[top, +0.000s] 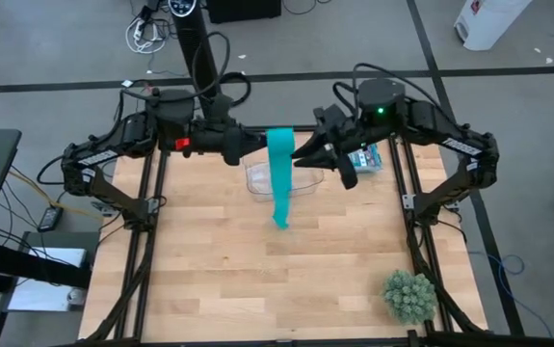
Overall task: Roll bandage
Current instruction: Roll the sky blue bandage
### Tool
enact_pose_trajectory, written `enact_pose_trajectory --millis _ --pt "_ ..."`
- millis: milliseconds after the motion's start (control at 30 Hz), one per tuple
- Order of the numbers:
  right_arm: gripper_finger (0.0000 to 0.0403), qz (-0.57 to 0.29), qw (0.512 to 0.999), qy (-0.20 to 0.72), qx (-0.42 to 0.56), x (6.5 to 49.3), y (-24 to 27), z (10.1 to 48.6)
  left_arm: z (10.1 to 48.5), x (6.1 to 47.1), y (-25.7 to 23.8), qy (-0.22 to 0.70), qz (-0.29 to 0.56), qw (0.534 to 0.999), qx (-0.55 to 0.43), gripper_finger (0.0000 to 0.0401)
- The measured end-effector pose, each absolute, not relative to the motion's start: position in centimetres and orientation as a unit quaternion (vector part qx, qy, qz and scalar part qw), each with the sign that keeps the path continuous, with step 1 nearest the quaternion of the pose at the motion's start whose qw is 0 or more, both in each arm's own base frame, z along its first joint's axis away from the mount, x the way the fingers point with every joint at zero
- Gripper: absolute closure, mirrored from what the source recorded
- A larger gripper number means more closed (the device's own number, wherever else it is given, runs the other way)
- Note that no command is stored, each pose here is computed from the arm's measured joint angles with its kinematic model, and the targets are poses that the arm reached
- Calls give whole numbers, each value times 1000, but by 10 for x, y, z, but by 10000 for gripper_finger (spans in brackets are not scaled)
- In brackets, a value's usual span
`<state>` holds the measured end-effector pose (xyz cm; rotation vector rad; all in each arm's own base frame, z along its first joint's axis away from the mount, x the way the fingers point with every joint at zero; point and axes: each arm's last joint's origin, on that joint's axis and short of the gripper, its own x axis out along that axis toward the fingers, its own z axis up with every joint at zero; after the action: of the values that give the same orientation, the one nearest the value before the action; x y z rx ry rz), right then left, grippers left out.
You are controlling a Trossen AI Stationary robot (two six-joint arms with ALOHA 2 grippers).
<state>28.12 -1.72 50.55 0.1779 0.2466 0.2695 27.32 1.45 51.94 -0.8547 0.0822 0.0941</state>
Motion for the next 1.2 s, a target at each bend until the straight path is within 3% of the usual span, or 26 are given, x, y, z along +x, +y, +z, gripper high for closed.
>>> enact_pose_trajectory --millis 500,1033,1200 --pt "316 -2 992 78 -98 274 9 517 510 273 10 115 10 838 -534 384" --pt "315 -7 985 65 -160 274 26 519 510 273 10 117 7 824 -555 384" --pt "295 -6 984 77 -164 272 26 518 512 274 10 108 1 826 -553 384"
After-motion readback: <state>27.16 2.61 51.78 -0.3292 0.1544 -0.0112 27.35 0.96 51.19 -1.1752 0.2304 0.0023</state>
